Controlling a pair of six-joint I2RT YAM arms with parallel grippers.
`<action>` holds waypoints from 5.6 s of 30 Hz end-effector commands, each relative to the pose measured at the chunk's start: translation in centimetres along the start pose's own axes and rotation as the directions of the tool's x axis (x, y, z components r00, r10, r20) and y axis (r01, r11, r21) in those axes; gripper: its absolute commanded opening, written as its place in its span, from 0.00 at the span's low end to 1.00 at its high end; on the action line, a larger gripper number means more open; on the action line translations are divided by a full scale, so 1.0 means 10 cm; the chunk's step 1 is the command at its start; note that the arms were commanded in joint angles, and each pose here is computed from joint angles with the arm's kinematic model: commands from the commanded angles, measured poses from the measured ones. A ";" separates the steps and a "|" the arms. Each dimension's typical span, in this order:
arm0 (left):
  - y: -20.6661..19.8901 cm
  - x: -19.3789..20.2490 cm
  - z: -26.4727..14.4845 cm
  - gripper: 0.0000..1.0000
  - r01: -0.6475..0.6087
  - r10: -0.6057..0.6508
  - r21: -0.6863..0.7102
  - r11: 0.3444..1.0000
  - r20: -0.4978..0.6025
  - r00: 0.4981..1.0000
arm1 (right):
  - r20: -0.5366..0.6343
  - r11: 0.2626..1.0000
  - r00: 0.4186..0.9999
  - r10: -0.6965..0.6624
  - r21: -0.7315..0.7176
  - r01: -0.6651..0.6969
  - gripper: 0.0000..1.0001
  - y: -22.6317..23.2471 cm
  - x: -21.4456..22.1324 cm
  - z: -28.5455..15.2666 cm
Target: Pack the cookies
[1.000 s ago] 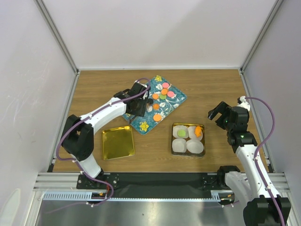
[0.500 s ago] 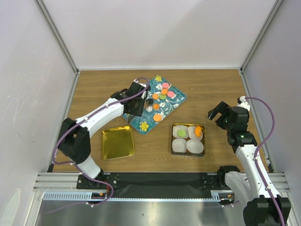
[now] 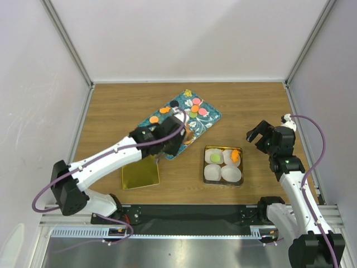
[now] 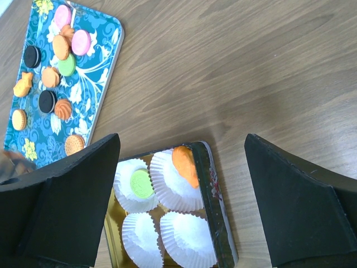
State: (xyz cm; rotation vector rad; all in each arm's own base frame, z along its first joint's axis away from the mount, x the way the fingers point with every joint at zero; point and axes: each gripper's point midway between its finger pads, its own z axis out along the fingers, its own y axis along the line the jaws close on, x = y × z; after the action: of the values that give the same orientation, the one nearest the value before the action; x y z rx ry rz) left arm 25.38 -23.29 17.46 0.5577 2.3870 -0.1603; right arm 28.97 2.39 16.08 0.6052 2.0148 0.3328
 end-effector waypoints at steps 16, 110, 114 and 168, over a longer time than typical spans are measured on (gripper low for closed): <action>-1.35 0.54 -0.42 0.41 -0.225 0.231 0.208 0.952 -0.007 0.973 | 0.022 0.999 0.999 -0.029 -0.016 0.029 1.00 0.06 -0.05 0.03; -0.56 0.11 -0.23 0.56 -0.045 0.042 0.095 0.995 0.034 0.999 | 0.005 0.999 0.999 -0.040 -0.032 0.040 1.00 0.10 -0.01 0.05; -0.21 0.00 -0.12 0.56 -0.003 0.002 0.034 0.999 0.029 1.000 | -0.017 0.997 0.998 -0.060 -0.049 0.059 1.00 0.16 0.05 0.08; 0.61 -0.55 1.15 0.56 0.093 -0.107 -0.148 0.985 -0.089 0.990 | -0.027 0.995 0.997 -0.073 -0.071 0.071 1.00 0.21 0.08 0.08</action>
State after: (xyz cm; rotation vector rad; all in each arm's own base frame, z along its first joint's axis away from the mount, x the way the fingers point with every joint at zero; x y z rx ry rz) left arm 36.89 -22.04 11.14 0.3842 2.5467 0.0167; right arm 29.32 4.45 14.76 0.5221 2.0848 0.3598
